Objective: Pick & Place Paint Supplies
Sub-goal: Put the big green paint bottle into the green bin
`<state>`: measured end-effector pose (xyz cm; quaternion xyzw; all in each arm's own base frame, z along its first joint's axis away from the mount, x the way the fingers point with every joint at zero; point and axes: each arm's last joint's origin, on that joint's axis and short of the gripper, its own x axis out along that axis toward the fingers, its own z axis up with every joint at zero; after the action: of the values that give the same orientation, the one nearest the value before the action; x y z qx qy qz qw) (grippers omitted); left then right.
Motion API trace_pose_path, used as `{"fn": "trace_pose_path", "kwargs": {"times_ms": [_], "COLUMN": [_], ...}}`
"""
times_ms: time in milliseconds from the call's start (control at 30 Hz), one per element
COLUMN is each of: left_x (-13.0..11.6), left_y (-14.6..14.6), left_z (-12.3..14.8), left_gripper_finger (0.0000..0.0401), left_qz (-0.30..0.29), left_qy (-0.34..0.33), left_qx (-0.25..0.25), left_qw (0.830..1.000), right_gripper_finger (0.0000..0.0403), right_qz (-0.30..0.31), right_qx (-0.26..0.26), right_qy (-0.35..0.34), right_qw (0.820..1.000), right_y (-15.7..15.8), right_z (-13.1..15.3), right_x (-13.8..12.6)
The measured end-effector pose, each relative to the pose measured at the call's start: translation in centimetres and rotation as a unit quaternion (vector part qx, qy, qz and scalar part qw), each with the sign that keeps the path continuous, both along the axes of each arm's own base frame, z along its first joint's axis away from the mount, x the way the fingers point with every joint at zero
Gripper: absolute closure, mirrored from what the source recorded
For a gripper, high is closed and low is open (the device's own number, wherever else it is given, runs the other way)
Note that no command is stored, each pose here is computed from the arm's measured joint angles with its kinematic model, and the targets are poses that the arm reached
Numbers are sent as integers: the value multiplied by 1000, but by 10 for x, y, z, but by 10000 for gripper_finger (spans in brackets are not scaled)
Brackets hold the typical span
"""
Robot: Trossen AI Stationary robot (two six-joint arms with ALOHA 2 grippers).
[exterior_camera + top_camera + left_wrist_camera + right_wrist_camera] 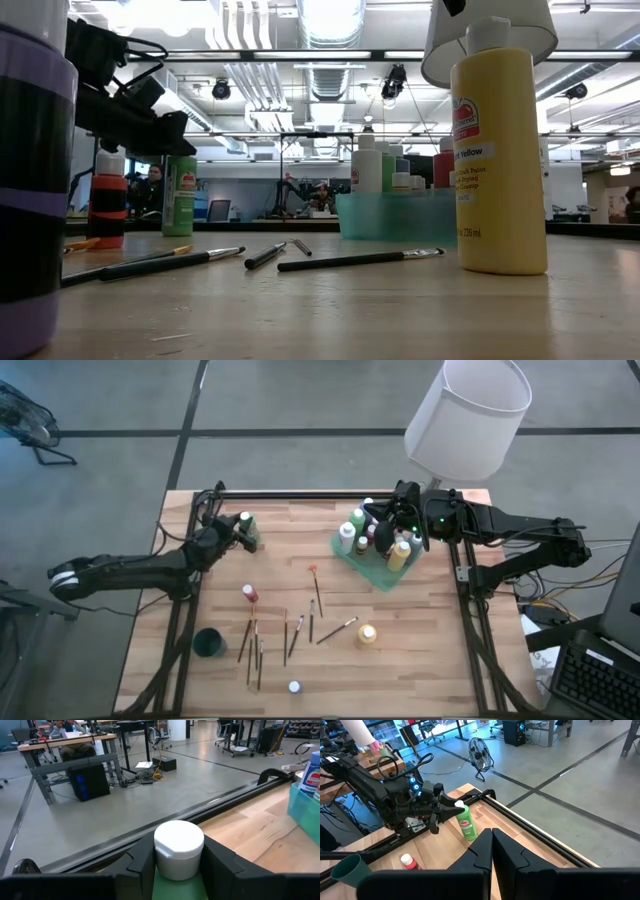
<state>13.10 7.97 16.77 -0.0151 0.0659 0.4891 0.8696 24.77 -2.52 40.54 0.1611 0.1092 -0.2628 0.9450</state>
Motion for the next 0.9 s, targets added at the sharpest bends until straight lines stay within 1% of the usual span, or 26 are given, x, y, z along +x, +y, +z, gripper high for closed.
{"fn": "trace_pose_path", "kwargs": {"times_ms": [167, 367, 900], "left_x": [0, 0, 0], "left_y": [0, 0, 0], "left_z": [0, 0, 0], "left_gripper_finger": [266, 273, 271], "left_qz": [-1, -2, -8], "left_qy": [0, 0, -1], "left_qx": [0, -1, -1], "left_qw": [1000, 1000, 1000], "right_gripper_finger": [394, 394, 394], "right_qz": [0, 0, 0], "right_qx": [0, 0, 0], "right_qy": [0, 0, 0], "right_qw": [1000, 1000, 1000], "right_y": [0, 0, 0], "right_z": [0, 0, 0], "right_x": [0, 0, 0]}}
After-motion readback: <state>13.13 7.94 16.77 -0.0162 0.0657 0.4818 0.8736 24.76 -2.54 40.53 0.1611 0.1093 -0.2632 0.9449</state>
